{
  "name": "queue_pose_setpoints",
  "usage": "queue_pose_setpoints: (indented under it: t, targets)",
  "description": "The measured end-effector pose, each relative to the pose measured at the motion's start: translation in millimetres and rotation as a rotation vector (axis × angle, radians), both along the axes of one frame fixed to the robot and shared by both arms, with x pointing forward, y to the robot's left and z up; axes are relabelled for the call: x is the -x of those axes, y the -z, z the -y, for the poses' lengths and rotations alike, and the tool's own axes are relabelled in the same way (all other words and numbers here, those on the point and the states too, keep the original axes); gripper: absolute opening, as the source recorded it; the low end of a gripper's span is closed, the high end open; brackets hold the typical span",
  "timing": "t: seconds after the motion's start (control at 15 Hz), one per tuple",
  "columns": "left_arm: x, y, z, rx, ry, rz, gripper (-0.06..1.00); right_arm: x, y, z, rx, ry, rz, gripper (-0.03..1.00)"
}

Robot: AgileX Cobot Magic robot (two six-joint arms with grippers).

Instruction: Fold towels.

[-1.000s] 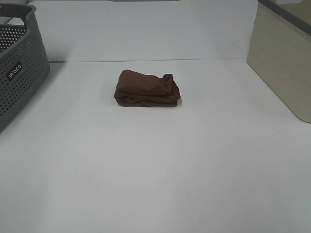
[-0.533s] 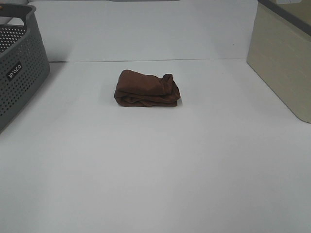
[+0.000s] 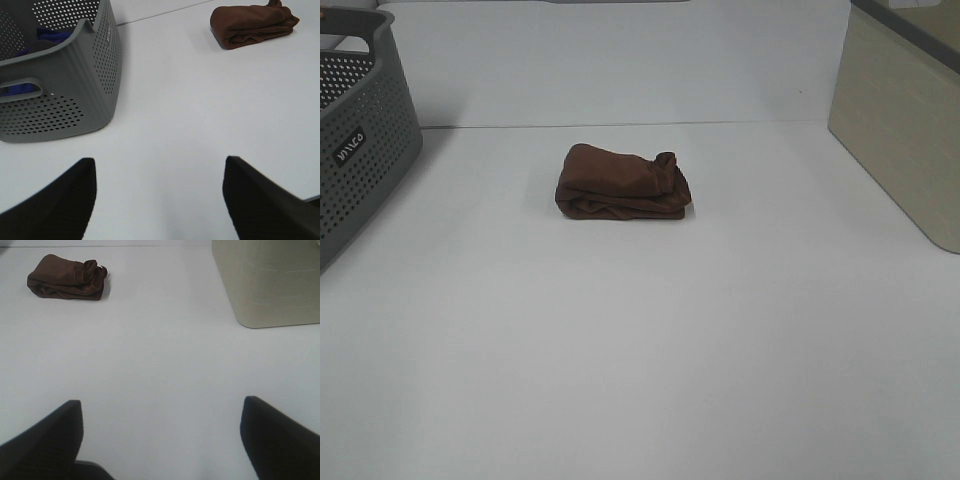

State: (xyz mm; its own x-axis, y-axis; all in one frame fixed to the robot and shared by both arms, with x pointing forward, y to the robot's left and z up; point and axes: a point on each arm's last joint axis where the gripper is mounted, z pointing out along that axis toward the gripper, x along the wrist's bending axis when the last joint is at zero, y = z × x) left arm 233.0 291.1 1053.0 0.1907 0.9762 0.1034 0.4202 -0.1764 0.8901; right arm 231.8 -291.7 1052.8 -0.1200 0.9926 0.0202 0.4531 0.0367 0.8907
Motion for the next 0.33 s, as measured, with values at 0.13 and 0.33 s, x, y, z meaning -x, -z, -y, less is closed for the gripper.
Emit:
queue_pose_setpoints:
  t: [0.13, 0.33]
  targets:
    - [0.0, 0.0, 0.0, 0.000, 0.000, 0.000, 0.68, 0.0, 0.0, 0.0, 0.000, 0.000, 0.000, 0.81]
    - [0.0, 0.0, 0.0, 0.000, 0.000, 0.000, 0.68, -0.3, 0.0, -0.3, -0.001, 0.033, 0.000, 0.81]
